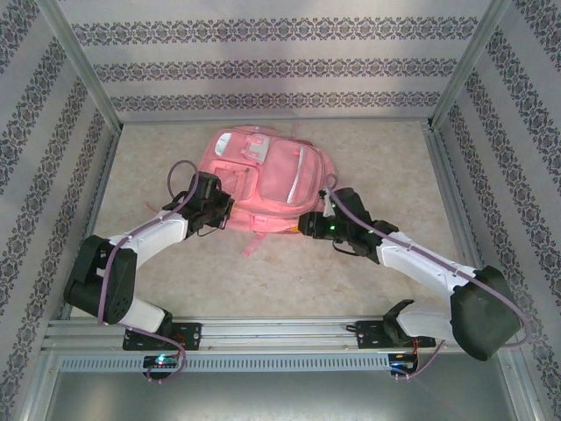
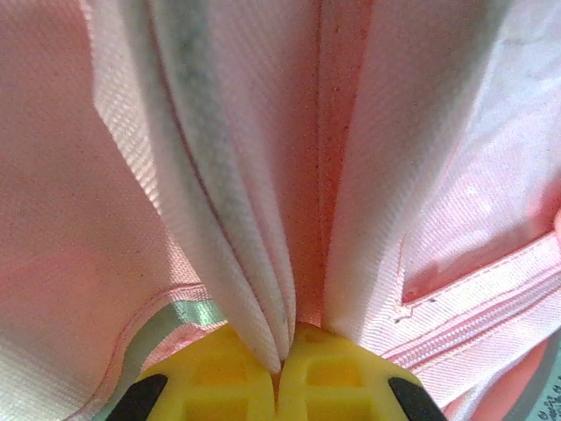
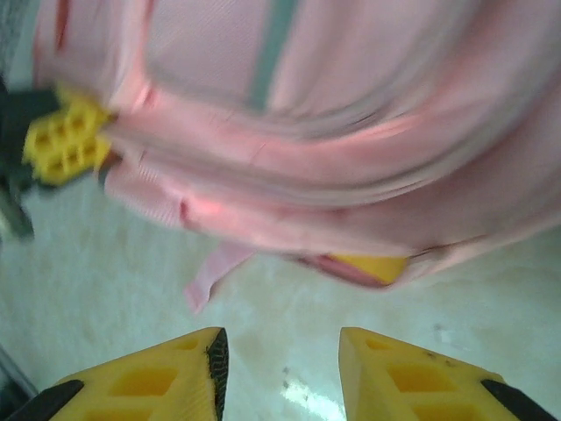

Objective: Pack the student bag

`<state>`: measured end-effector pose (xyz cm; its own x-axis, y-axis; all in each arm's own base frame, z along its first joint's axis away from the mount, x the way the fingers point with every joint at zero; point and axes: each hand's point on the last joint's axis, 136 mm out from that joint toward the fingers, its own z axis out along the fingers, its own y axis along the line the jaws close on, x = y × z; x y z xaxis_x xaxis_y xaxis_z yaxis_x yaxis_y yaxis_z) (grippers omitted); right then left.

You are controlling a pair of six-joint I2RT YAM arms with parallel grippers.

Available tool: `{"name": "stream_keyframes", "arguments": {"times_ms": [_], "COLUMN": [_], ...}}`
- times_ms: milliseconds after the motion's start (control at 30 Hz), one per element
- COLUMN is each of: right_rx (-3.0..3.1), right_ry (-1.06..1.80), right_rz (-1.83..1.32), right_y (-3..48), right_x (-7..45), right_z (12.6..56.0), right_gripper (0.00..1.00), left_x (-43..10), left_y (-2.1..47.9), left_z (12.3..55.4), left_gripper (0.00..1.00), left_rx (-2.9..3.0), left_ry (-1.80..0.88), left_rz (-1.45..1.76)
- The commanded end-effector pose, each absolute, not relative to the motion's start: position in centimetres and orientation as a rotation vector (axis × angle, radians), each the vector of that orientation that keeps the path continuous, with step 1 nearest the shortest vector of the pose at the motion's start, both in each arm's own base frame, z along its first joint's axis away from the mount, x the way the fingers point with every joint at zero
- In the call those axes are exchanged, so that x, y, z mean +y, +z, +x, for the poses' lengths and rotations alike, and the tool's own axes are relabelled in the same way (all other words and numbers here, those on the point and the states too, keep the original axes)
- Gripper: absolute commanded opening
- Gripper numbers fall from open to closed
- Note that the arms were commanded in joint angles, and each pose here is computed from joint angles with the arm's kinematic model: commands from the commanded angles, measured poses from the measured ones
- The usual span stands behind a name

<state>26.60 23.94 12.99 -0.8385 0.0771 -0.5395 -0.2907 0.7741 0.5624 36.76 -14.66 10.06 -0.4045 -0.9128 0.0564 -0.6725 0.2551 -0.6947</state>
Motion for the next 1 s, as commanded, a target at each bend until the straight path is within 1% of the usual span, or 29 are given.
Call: {"name": "stream_keyframes", "arguments": {"times_ms": [0, 100, 267, 367, 600, 967], "right_rx": [2.237, 2.157, 2.091, 2.038, 1.963, 1.992], "right_ry": [0.772, 0.734, 0.698, 0.691, 0.692, 0.633], "right_rz": [-0.637, -0.761, -0.826, -0.856, -0.884, -0.827], "right_y": [12.9, 12.2, 10.6, 9.8, 7.6, 4.7], "right_x": [26.2, 27.5, 29.4, 30.6, 33.0, 35.0], "right_z": [24.4, 24.1, 25.2, 25.4, 25.5, 27.2], "right_gripper": [0.42, 0.44, 0.43, 0.45, 0.48, 0.51], "left_x": [-13.6, -13.4, -13.6, -13.8, -13.8, -15.3], "left_y": [15.0, 16.5, 17.9, 18.5, 19.1, 19.4], "left_z": [38.2, 37.9, 37.2, 36.9, 36.3, 35.0], "left_gripper": [0.00, 0.00, 0.00, 0.00, 0.00, 0.00], "left_rx": [2.041, 2.027, 2.008, 2.008, 2.012, 2.043], "left_ry": [-0.963, -0.971, -1.003, -1.016, -1.019, -1.046], "left_rz": [-1.423, -1.432, -1.439, -1.438, -1.435, -1.420]}}
